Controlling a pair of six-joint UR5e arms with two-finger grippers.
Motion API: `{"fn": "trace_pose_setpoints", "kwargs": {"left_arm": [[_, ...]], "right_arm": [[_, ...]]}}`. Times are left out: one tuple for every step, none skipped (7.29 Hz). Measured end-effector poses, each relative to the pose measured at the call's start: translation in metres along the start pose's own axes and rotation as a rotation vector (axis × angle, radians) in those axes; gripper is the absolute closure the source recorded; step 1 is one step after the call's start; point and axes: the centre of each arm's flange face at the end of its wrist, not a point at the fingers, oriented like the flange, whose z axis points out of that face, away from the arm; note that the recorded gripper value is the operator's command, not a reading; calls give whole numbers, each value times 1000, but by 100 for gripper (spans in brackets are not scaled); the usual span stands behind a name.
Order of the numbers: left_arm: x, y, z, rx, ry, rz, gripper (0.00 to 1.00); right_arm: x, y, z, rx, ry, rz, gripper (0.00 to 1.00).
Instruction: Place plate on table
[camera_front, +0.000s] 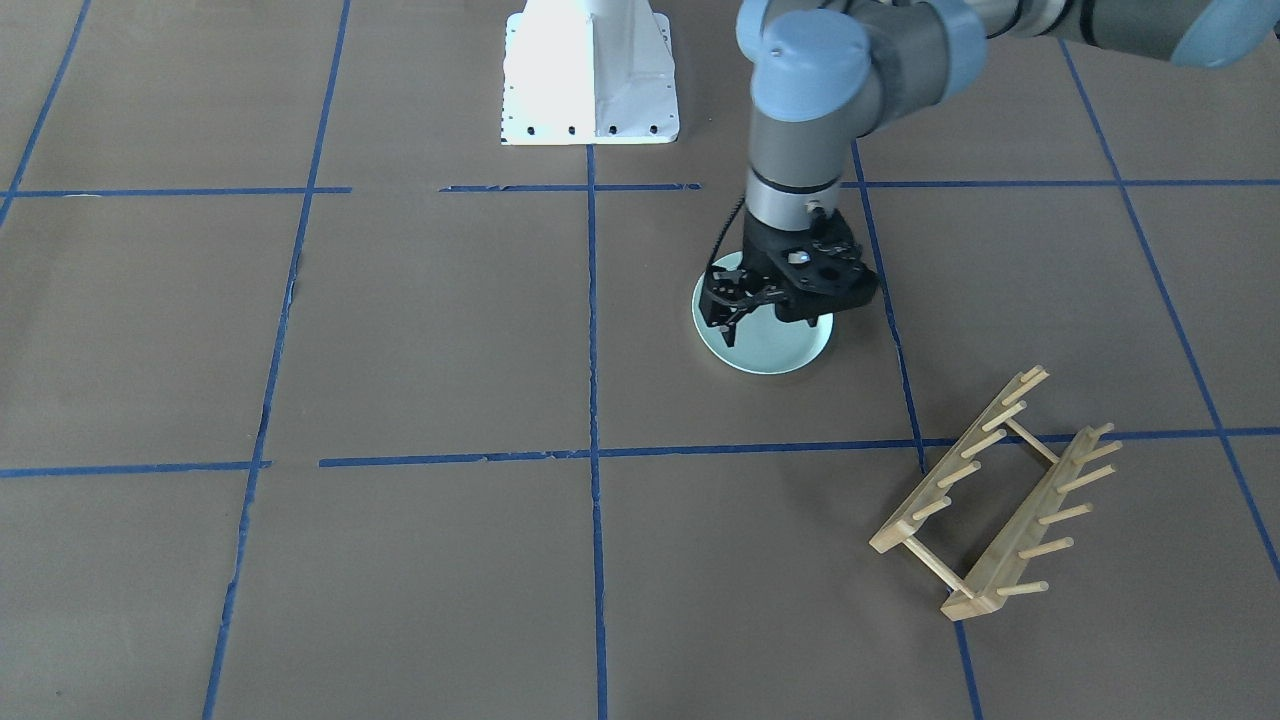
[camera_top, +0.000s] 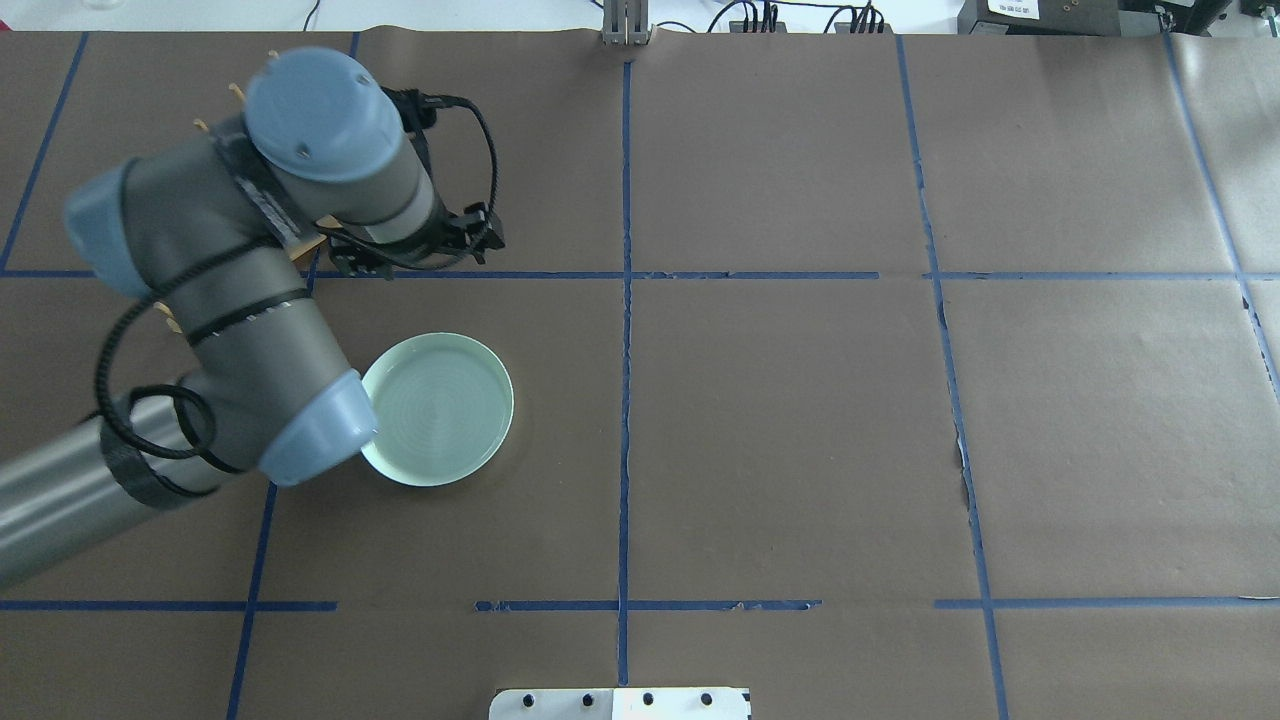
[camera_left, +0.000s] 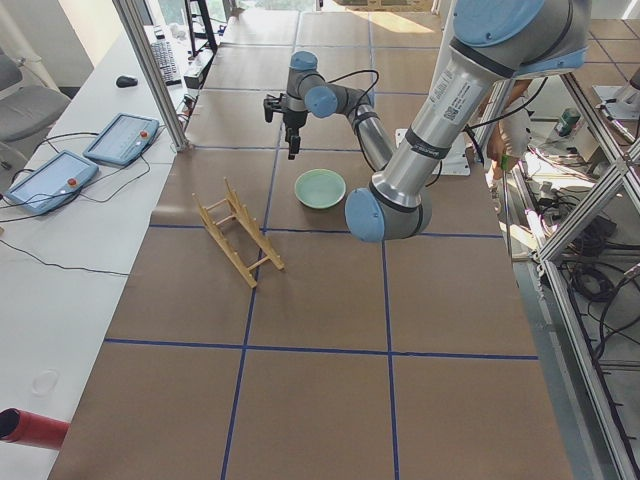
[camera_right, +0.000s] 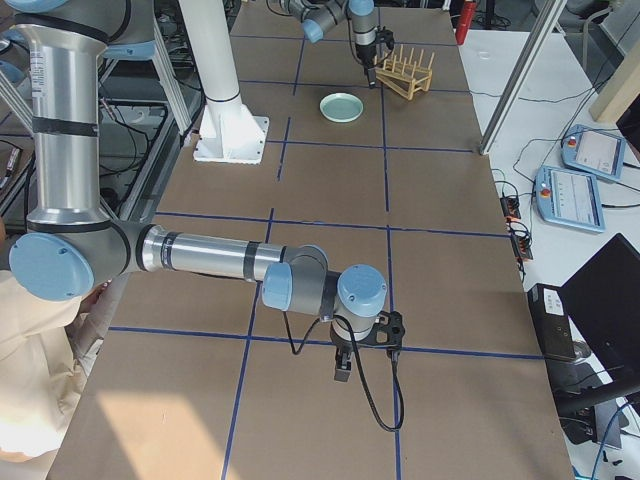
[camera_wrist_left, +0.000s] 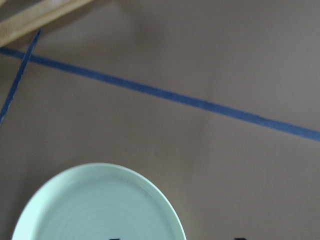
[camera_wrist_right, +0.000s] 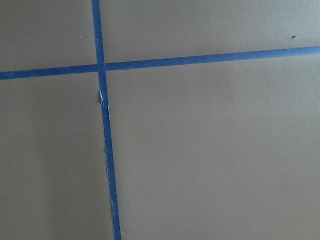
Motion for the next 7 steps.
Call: {"fn": "trace_pose_setpoints", "kwargs": {"left_arm": [[-71, -47, -21, -11, 41, 85, 0], [-158, -83, -34, -18, 38, 197, 0], [-257, -104, -41, -25, -1, 315, 0], [-357, -113, -45, -40, -50, 404, 0], [-450, -111, -49, -64, -92, 452, 0], [-523, -100, -54, -86, -116, 455, 0], [-570, -83, -56, -106, -110, 421, 0]], "right_arm": [[0, 0, 0, 0, 0, 0, 0], [0, 0, 0, 0, 0, 0, 0], [0, 0, 0, 0, 0, 0, 0], [0, 0, 0, 0, 0, 0, 0], [0, 0, 0, -1, 0, 1, 0], [0, 0, 0, -1, 0, 1, 0], [0, 0, 0, 0, 0, 0, 0]]}}
